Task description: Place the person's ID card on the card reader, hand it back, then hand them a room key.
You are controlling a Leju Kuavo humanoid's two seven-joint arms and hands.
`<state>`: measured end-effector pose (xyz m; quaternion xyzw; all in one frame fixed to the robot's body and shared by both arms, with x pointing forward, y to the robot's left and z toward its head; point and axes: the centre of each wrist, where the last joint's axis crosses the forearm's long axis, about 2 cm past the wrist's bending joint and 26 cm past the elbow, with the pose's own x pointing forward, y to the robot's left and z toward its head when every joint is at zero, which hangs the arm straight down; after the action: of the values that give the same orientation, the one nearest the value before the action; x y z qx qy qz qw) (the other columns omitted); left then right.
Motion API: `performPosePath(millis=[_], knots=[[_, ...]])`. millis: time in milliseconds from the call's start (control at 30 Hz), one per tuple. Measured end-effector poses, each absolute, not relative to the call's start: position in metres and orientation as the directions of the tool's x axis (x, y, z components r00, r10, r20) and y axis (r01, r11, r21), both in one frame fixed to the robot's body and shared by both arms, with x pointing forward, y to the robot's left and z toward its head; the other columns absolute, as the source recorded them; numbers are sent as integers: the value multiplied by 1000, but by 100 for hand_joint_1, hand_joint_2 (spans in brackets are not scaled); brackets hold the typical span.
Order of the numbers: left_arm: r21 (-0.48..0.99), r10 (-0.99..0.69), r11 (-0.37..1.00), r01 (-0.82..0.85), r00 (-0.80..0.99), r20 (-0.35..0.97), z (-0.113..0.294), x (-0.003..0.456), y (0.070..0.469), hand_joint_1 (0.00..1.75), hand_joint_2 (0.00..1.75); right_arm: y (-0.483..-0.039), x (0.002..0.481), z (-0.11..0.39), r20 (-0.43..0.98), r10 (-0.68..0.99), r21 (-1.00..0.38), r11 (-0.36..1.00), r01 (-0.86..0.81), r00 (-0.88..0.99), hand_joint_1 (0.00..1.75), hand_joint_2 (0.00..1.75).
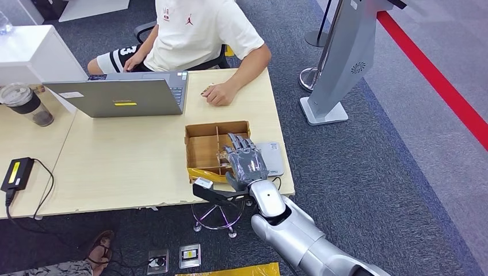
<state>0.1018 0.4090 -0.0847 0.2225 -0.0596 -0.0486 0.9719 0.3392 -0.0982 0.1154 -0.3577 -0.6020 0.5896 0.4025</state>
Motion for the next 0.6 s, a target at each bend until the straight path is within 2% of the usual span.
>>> performPosePath(millis=[167, 400, 600], knots=[[440, -124, 895, 71, 988, 93, -85, 102, 409, 0, 175, -100, 340, 115, 63, 907, -998, 48, -46, -416, 73, 175], [442, -122, 894, 68, 988, 94, -85, 102, 409, 0, 175, -100, 340, 114, 62, 909, -998, 45, -49, -413, 72, 175], [441, -117, 895, 64, 989, 95, -85, 102, 409, 0, 175, -101, 338, 113, 62, 913, -998, 44, -54, -403, 87, 175]])
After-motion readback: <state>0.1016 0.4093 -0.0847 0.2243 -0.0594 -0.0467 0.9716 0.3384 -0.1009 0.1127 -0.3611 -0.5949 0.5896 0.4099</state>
